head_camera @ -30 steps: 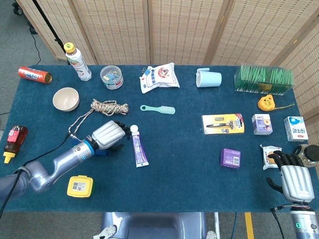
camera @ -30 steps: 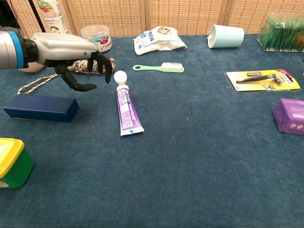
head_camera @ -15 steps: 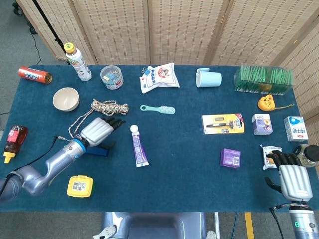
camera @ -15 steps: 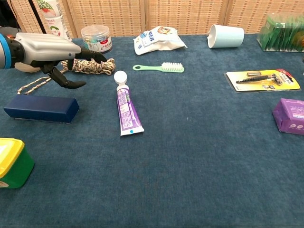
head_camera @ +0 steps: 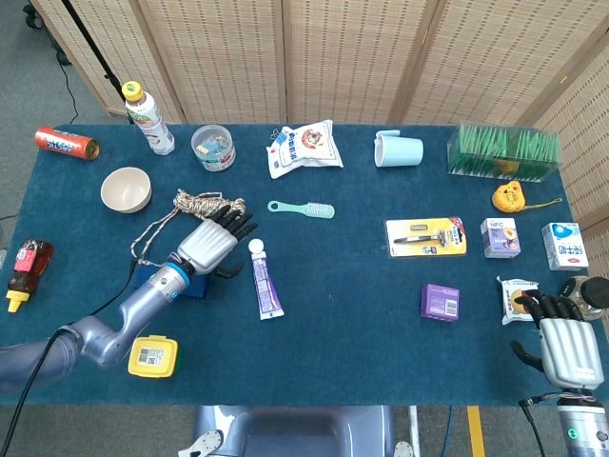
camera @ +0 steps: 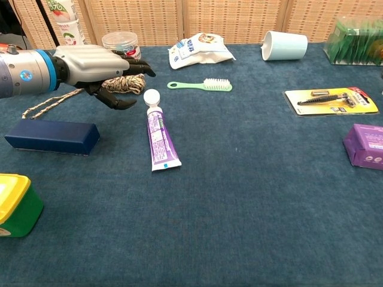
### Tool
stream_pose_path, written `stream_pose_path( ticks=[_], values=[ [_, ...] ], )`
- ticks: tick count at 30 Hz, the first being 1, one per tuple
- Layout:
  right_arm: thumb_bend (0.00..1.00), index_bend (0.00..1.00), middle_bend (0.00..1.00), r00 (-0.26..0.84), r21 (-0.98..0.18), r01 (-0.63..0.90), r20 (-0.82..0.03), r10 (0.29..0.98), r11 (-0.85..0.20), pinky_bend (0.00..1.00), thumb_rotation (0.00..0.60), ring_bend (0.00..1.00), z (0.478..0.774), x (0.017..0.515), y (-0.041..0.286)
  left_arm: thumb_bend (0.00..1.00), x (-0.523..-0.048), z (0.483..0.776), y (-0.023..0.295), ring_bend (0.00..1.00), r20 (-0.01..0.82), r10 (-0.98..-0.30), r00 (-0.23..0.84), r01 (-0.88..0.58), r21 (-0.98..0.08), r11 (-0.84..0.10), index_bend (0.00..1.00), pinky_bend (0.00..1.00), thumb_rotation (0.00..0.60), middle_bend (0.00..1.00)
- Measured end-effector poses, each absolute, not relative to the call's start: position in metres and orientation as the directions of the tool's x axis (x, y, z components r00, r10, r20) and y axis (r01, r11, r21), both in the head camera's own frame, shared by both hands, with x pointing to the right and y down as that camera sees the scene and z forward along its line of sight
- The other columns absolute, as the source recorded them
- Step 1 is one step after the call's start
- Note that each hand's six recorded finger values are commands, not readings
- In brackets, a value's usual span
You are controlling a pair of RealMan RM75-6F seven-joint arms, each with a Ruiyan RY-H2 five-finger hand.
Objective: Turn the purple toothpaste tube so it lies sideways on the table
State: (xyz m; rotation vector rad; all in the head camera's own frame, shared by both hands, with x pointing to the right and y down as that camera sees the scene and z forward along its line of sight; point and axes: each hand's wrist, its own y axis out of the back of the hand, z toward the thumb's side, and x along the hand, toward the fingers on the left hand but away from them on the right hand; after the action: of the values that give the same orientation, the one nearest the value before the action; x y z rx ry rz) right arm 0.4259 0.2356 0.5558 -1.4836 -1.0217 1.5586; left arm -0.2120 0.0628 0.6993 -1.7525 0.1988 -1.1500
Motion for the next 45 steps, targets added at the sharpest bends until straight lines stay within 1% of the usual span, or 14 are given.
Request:
stream_pose_path(
  ticks=[1, 2, 3, 4, 6, 8, 9, 13, 19, 32, 35, 37, 40, 45],
  values=[
    [0.22, 0.28, 0.23, -0.057, -0.913, 0.010, -0.407, 0.912, -0.407, 0.20, 0.600, 0.24, 0.555, 0.426, 0.236, 0.42, -0.210, 0.700, 0.063, 0.00, 0.605, -0.587, 0.538, 0.360, -0.795, -0.489, 0.00, 0.00, 0.345, 0.00],
    [0.22, 0.28, 0.23, -0.059, -0.914, 0.011, -0.406, 0.912, -0.406, 0.20, 0.600, 0.24, 0.555, 0.427, 0.236, 0.42, -0.208, 0.700, 0.063, 0.00, 0.604, -0.586, 0.539, 0.369, -0.795, -0.480, 0.00, 0.00, 0.374, 0.00],
    [0.22, 0.28, 0.23, -0.061, -0.914, 0.011, -0.405, 0.912, -0.405, 0.20, 0.600, 0.24, 0.555, 0.428, 0.237, 0.42, -0.206, 0.701, 0.063, 0.00, 0.603, -0.585, 0.542, 0.383, -0.797, -0.466, 0.00, 0.00, 0.423, 0.00],
    [0.22, 0.28, 0.23, -0.065, -0.914, 0.012, -0.405, 0.912, -0.405, 0.20, 0.600, 0.24, 0.554, 0.429, 0.237, 0.42, -0.204, 0.701, 0.063, 0.00, 0.601, -0.585, 0.545, 0.394, -0.799, -0.454, 0.00, 0.00, 0.455, 0.00],
    [0.22, 0.28, 0.23, -0.068, -0.914, 0.013, -0.405, 0.912, -0.405, 0.20, 0.600, 0.24, 0.554, 0.430, 0.239, 0.42, -0.199, 0.701, 0.064, 0.00, 0.595, -0.587, 0.550, 0.418, -0.804, -0.423, 0.00, 0.00, 0.552, 0.00],
    [0.22, 0.28, 0.23, -0.070, -0.914, 0.015, -0.404, 0.912, -0.404, 0.20, 0.600, 0.24, 0.554, 0.431, 0.239, 0.42, -0.196, 0.701, 0.065, 0.00, 0.586, -0.592, 0.553, 0.436, -0.809, -0.393, 0.00, 0.00, 0.594, 0.00],
    [0.22, 0.28, 0.23, -0.069, -0.915, 0.015, -0.404, 0.912, -0.404, 0.20, 0.600, 0.24, 0.554, 0.432, 0.239, 0.42, -0.194, 0.701, 0.065, 0.00, 0.578, -0.598, 0.555, 0.445, -0.814, -0.374, 0.00, 0.00, 0.600, 0.00],
    [0.22, 0.28, 0.23, -0.066, -0.916, 0.019, -0.402, 0.913, -0.402, 0.20, 0.600, 0.24, 0.554, 0.432, 0.239, 0.42, -0.191, 0.702, 0.069, 0.00, 0.559, -0.618, 0.554, 0.446, -0.825, -0.346, 0.00, 0.00, 0.600, 0.00],
    [0.22, 0.28, 0.23, -0.065, -0.916, 0.023, -0.400, 0.914, -0.400, 0.20, 0.600, 0.24, 0.554, 0.432, 0.240, 0.42, -0.190, 0.707, 0.075, 0.00, 0.561, -0.632, 0.535, 0.424, -0.825, -0.374, 0.00, 0.00, 0.600, 0.00],
    [0.22, 0.28, 0.23, -0.076, -0.920, 0.023, -0.392, 0.917, -0.391, 0.21, 0.600, 0.24, 0.549, 0.436, 0.244, 0.42, -0.173, 0.719, 0.085, 0.00, 0.569, -0.617, 0.543, 0.414, -0.821, -0.393, 0.00, 0.00, 0.600, 0.00],
    [0.22, 0.28, 0.23, -0.083, -0.922, 0.023, -0.388, 0.918, -0.387, 0.21, 0.600, 0.24, 0.546, 0.438, 0.246, 0.38, -0.169, 0.722, 0.085, 0.00, 0.572, -0.616, 0.542, 0.414, -0.819, -0.397, 0.00, 0.00, 0.585, 0.00],
    [0.22, 0.28, 0.23, -0.088, -0.922, 0.022, -0.387, 0.918, -0.387, 0.22, 0.600, 0.24, 0.544, 0.439, 0.247, 0.32, -0.166, 0.725, 0.085, 0.00, 0.577, -0.615, 0.537, 0.413, -0.816, -0.405, 0.00, 0.00, 0.562, 0.00],
    [0.22, 0.28, 0.23, -0.096, -0.922, 0.023, -0.386, 0.918, -0.386, 0.22, 0.600, 0.24, 0.543, 0.441, 0.249, 0.25, -0.161, 0.730, 0.084, 0.00, 0.584, -0.616, 0.529, 0.406, -0.811, -0.421, 0.00, 0.00, 0.551, 0.00],
    [0.22, 0.28, 0.23, -0.099, -0.922, 0.024, -0.387, 0.917, -0.386, 0.22, 0.600, 0.24, 0.542, 0.442, 0.250, 0.23, -0.152, 0.735, 0.080, 0.00, 0.580, -0.626, 0.521, 0.399, -0.814, -0.422, 0.00, 0.00, 0.537, 0.00]
  ],
)
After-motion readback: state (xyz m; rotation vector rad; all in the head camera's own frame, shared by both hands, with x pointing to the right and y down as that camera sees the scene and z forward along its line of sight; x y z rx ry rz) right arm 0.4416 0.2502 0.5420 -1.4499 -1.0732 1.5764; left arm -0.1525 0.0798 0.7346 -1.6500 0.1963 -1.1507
